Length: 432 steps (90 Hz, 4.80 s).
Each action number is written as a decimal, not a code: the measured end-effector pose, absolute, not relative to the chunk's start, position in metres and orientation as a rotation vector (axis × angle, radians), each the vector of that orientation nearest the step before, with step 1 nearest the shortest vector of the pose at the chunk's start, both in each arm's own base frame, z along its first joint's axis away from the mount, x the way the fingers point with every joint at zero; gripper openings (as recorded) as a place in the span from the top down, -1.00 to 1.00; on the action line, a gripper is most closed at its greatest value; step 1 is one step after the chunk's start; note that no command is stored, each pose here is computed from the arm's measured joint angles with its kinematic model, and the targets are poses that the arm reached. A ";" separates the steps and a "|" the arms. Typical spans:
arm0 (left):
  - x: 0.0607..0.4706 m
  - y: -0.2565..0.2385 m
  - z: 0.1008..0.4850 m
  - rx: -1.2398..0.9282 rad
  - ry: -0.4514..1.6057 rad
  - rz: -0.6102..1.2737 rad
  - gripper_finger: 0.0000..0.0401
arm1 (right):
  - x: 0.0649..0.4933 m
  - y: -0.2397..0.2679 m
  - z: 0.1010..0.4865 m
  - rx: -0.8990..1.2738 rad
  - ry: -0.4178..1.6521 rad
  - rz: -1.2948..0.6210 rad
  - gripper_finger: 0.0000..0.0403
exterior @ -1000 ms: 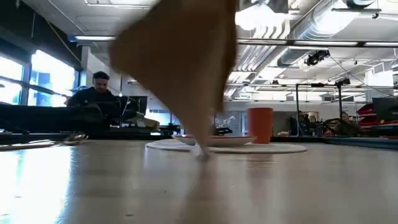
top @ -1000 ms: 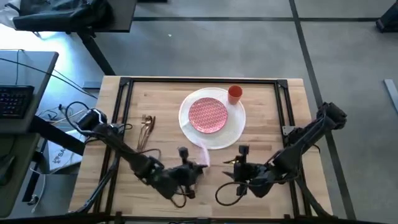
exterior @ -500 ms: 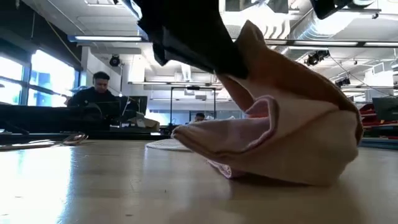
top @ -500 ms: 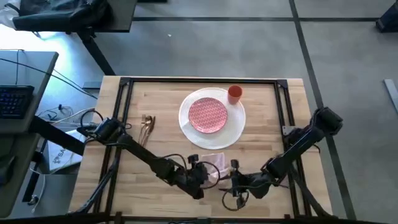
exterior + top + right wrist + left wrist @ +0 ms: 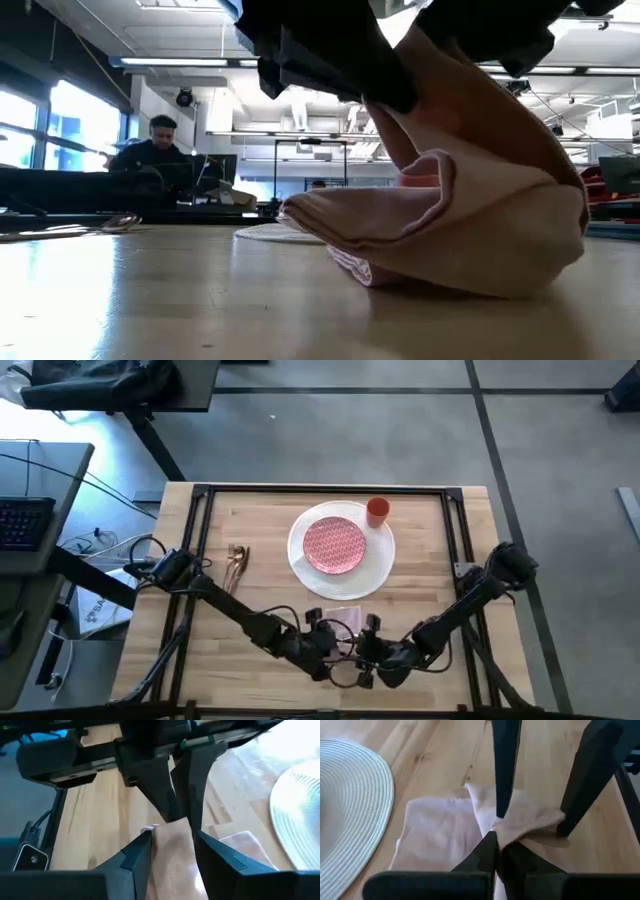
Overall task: Set table place
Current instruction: Fold the napkin
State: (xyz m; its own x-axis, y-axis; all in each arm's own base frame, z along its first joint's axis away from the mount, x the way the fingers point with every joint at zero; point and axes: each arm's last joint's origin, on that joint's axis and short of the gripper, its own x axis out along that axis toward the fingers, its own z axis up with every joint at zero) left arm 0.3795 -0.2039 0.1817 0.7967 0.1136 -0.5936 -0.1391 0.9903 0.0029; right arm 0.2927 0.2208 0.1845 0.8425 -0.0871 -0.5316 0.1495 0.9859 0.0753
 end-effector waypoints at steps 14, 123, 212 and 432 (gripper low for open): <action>0.379 -0.206 0.182 -0.033 0.630 0.128 1.00 | 0.295 0.217 0.184 0.123 0.561 -0.126 0.61; 0.351 -0.218 0.245 0.237 0.419 0.232 0.25 | 0.267 0.236 0.328 -0.324 0.621 -0.370 1.00; 0.388 -0.198 0.250 0.113 0.170 0.381 0.25 | 0.274 0.228 0.348 -0.295 0.639 -0.354 1.00; 0.319 -0.181 0.254 0.115 0.662 0.384 1.00 | 0.142 0.261 0.448 -0.352 0.205 -0.014 1.00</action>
State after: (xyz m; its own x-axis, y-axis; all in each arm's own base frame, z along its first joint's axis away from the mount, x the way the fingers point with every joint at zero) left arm 0.3190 -0.1815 0.2542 0.7214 0.3834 -0.5767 -0.3109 0.9234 0.2249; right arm 0.1419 0.2611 0.4480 0.9791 -0.0494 -0.1974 -0.0218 0.9390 -0.3433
